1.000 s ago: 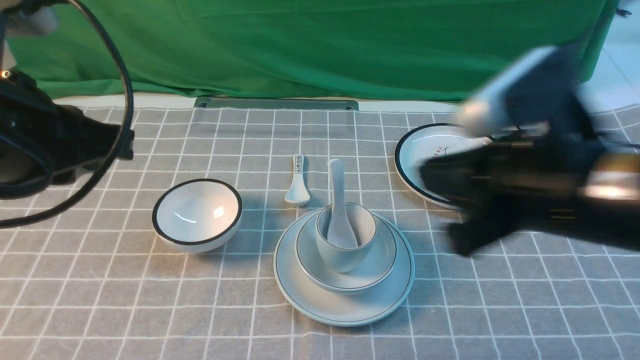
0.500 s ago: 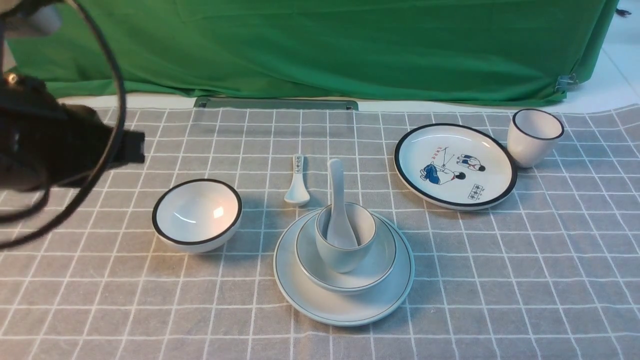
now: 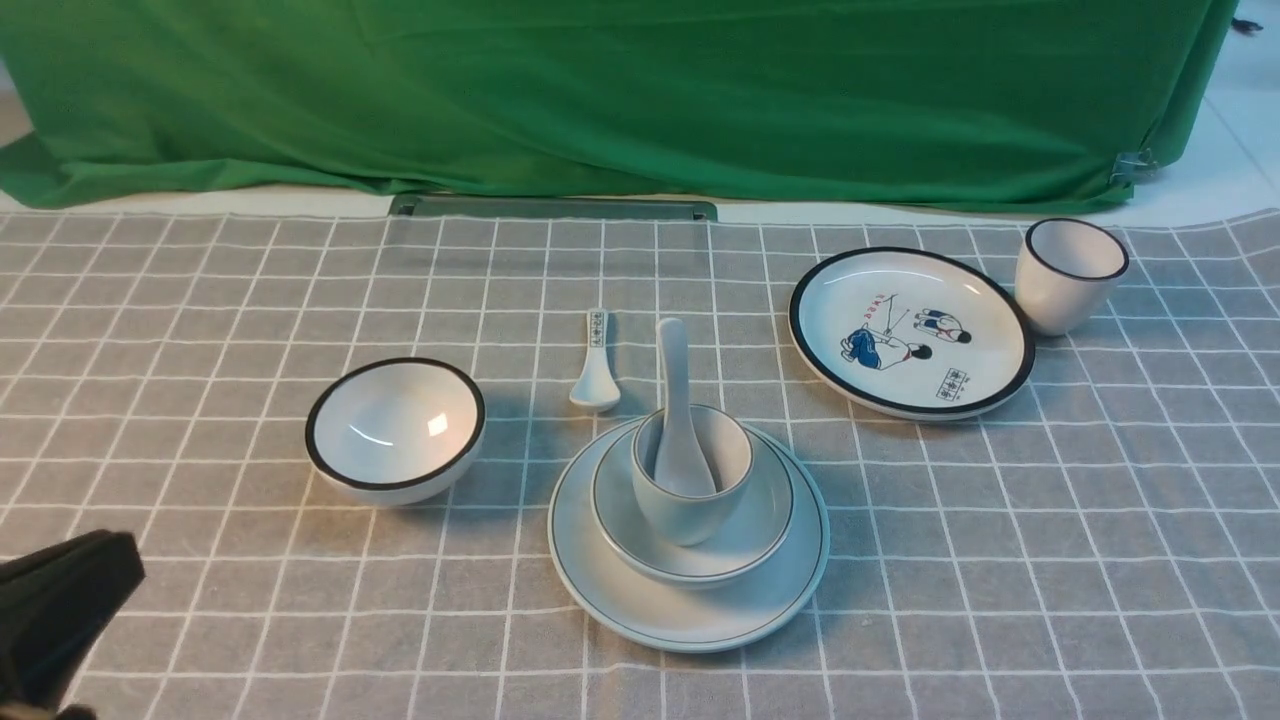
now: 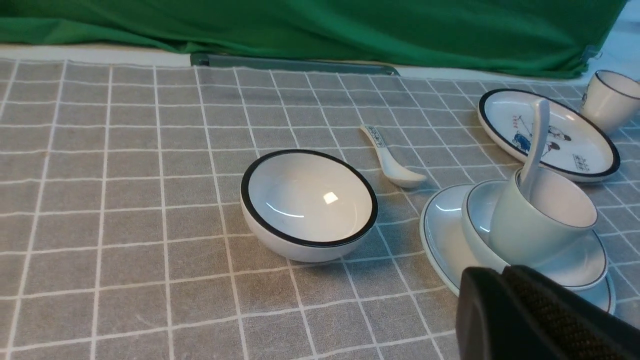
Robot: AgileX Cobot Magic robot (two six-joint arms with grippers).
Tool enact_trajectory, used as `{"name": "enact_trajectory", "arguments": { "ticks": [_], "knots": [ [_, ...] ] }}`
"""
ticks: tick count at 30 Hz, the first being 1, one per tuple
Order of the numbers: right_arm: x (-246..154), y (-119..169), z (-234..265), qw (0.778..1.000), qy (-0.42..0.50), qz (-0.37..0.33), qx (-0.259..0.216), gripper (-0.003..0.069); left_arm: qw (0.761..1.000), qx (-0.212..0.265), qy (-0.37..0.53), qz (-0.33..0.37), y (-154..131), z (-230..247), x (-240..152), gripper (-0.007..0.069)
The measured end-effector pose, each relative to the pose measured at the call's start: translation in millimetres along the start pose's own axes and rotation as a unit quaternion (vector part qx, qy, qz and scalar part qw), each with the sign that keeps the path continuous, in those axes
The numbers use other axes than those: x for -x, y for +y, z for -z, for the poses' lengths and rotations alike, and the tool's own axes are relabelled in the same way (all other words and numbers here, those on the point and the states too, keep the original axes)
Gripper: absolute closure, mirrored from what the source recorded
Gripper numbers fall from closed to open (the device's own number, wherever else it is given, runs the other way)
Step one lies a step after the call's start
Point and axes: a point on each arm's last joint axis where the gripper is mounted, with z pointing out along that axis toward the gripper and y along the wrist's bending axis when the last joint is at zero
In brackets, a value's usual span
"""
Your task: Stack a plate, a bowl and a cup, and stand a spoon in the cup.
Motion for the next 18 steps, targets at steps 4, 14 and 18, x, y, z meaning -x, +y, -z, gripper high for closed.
{"name": "enact_trajectory", "arguments": {
  "ticks": [4, 14, 18],
  "knots": [
    [-0.3, 0.0, -0.2, 1.000, 0.001, 0.000, 0.000, 0.0598, 1.000, -0.003, -0.019, -0.001, 1.2, 5.2, -5.2, 0.0614],
    [-0.3, 0.0, -0.2, 1.000, 0.001, 0.000, 0.000, 0.0573, 1.000, 0.009, -0.024, -0.013, 2.2, 6.1, -8.0, 0.0613],
    [-0.3, 0.0, -0.2, 1.000, 0.001, 0.000, 0.000, 0.0572, 0.999, 0.000, -0.024, -0.024, 2.4, 6.1, -7.8, 0.0613]
  ]
}}
